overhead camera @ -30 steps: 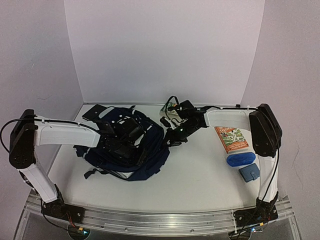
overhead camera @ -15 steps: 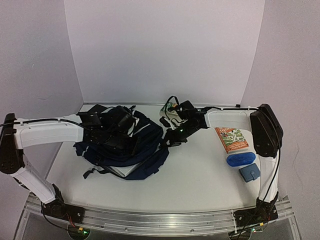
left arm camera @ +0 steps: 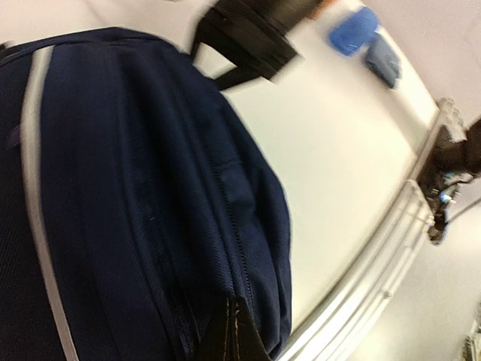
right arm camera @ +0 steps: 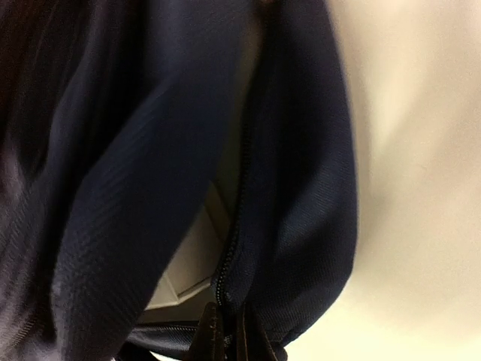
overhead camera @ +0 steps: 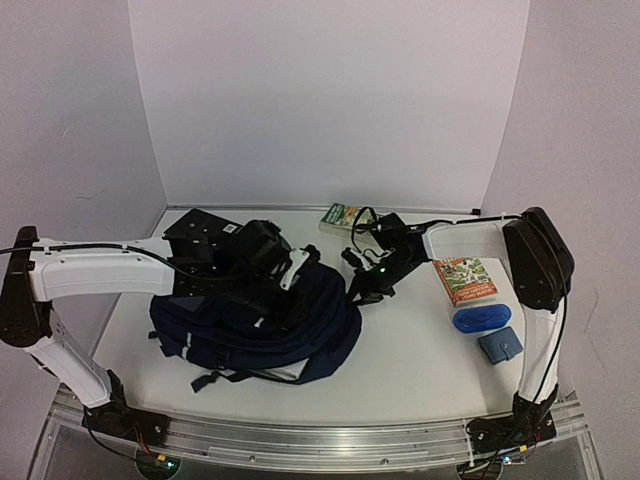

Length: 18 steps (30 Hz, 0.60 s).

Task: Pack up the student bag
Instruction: Adjust the book in the student bag.

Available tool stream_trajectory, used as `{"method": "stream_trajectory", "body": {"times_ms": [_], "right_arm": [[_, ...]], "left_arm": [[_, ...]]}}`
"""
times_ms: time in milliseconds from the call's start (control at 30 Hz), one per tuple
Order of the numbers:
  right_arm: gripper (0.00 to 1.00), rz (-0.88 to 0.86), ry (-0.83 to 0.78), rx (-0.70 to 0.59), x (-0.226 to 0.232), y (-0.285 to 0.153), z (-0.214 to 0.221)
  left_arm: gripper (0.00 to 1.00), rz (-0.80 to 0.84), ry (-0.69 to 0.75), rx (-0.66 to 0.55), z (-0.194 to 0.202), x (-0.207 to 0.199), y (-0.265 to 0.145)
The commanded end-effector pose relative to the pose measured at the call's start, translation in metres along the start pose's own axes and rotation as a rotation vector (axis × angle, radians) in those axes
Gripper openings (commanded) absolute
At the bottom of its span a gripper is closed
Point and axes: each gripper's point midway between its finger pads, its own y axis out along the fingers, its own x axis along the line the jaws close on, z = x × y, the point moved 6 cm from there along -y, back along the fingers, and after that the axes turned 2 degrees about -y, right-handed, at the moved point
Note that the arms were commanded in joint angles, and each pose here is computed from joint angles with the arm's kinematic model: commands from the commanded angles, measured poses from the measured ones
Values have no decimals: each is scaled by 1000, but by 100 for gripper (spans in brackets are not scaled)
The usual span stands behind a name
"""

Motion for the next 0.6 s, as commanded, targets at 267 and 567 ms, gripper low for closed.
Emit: {"method": "stream_trajectory", "body": {"times_ms": [267,567], "right_arm": [[0,48,-83,-147,1,-26,-59],[0,126,-96,-167,-11,-18,-72]], "left_arm": [[0,91,-238,-397,-62,25,-61],[0,-398,-639,-626,24,119,-142]]}}
